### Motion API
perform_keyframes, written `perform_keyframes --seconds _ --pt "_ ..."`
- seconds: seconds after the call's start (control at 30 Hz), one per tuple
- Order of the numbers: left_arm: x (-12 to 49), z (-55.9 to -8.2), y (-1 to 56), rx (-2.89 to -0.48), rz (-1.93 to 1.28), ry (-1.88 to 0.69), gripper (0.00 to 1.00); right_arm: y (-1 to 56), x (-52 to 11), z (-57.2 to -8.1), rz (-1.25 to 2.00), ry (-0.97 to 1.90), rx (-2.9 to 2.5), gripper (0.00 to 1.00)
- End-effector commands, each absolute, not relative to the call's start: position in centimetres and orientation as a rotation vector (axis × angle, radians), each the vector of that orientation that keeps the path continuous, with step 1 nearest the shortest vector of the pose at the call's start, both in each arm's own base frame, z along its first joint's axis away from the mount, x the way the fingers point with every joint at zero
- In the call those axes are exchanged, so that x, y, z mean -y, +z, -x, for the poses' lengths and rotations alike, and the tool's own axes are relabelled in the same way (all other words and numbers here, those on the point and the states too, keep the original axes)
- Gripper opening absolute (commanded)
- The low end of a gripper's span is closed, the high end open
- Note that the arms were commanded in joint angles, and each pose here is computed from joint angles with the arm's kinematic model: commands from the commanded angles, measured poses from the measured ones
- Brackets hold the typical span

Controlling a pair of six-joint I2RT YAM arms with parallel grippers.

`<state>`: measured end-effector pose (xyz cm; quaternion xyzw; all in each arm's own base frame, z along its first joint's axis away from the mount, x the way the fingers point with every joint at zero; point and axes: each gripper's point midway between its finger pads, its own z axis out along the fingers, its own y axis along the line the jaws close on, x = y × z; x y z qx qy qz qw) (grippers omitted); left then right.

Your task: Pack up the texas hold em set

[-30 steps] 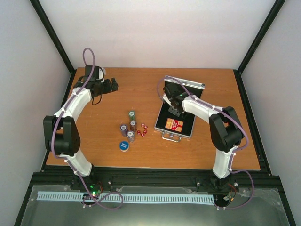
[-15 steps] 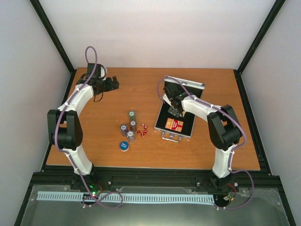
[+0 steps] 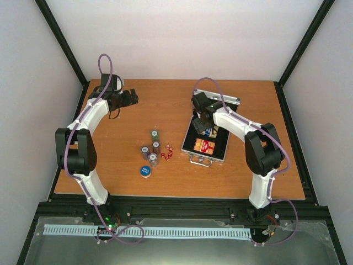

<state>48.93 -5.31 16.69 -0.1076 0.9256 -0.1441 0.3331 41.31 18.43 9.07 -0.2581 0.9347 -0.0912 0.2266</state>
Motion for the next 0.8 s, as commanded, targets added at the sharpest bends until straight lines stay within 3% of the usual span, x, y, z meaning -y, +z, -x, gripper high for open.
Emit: perform_keyframes --seconds 0.0,0.33,0.77 --pt "5.1 -49.7 18.4 -2.367 0.291 -0.398 1.00 8.0 -19.4 -40.0 0.476 -0.102 -2.688 0.78" --pt "5.1 -49.2 17.7 -2.381 0.306 -0.406 1.00 5.9 -18.5 -42.4 0.430 -0.295 -2.674 0.78" --pt "4.9 -49.1 17.4 -2.387 0.288 -0.383 1.00 2.7 -14.5 -40.8 0.459 -0.594 -2.697 0.77"
